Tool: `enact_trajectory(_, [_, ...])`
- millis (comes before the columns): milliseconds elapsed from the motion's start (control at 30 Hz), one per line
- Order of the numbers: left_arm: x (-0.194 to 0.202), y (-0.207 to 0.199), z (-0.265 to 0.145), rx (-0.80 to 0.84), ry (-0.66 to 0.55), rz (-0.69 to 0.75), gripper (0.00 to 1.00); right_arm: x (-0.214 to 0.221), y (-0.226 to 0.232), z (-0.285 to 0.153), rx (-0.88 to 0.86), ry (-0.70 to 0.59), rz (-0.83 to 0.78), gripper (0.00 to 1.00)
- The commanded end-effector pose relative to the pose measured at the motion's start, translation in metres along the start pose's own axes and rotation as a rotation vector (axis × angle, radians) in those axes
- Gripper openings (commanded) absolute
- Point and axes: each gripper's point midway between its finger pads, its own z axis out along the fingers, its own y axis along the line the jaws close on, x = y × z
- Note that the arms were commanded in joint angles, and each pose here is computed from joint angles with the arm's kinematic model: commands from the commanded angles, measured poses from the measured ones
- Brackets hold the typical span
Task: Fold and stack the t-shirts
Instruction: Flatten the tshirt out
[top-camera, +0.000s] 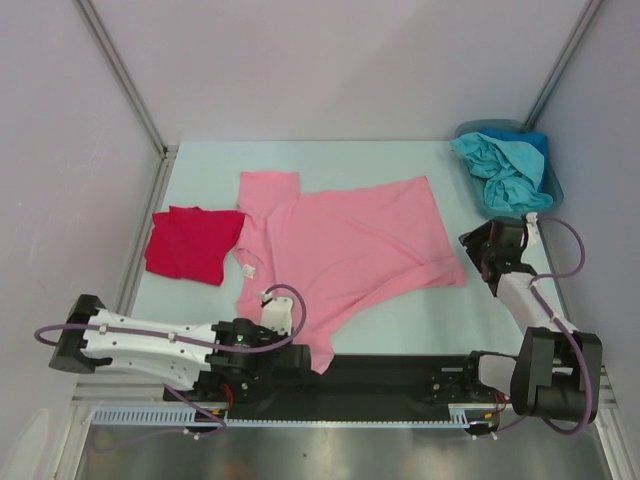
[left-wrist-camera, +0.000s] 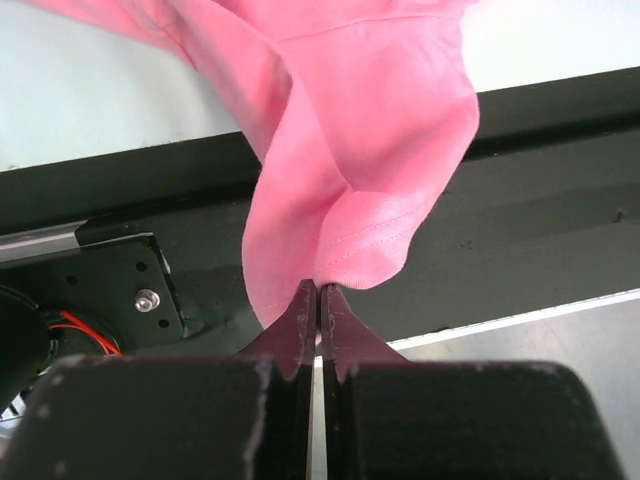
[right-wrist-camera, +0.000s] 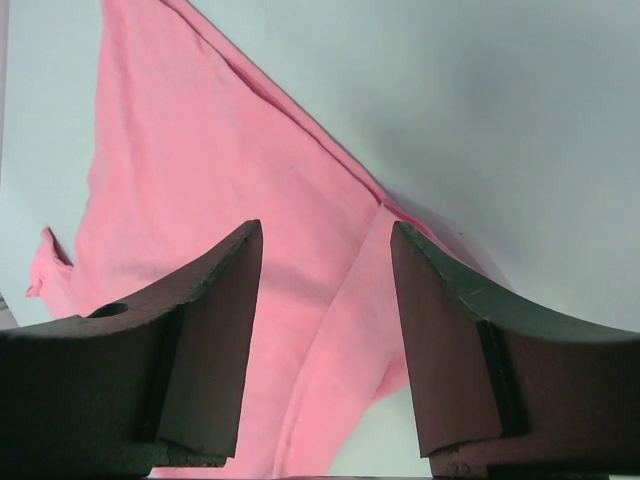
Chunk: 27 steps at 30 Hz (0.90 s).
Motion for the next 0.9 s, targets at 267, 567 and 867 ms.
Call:
enact_trajectory(267, [0.018,-0.020,-0.011,0.055,0.018,-0.002,0.00,-0.007,-0.007,0.000,0.028,-0.002,0.008,0.59])
enact_trajectory(567, [0.016,-0.022,-0.016,-0.001,-0.023,0.000,0.52,-0.001,-0.010,0.001,0.020,0.012,-0.002,0.59])
enact_trajectory(867, [-0.027,-0.021,-0.030,0.053,-0.168,-0.080,0.64,0.014,-0.016,-0.004,0.006,0.053,-0.009,0.59])
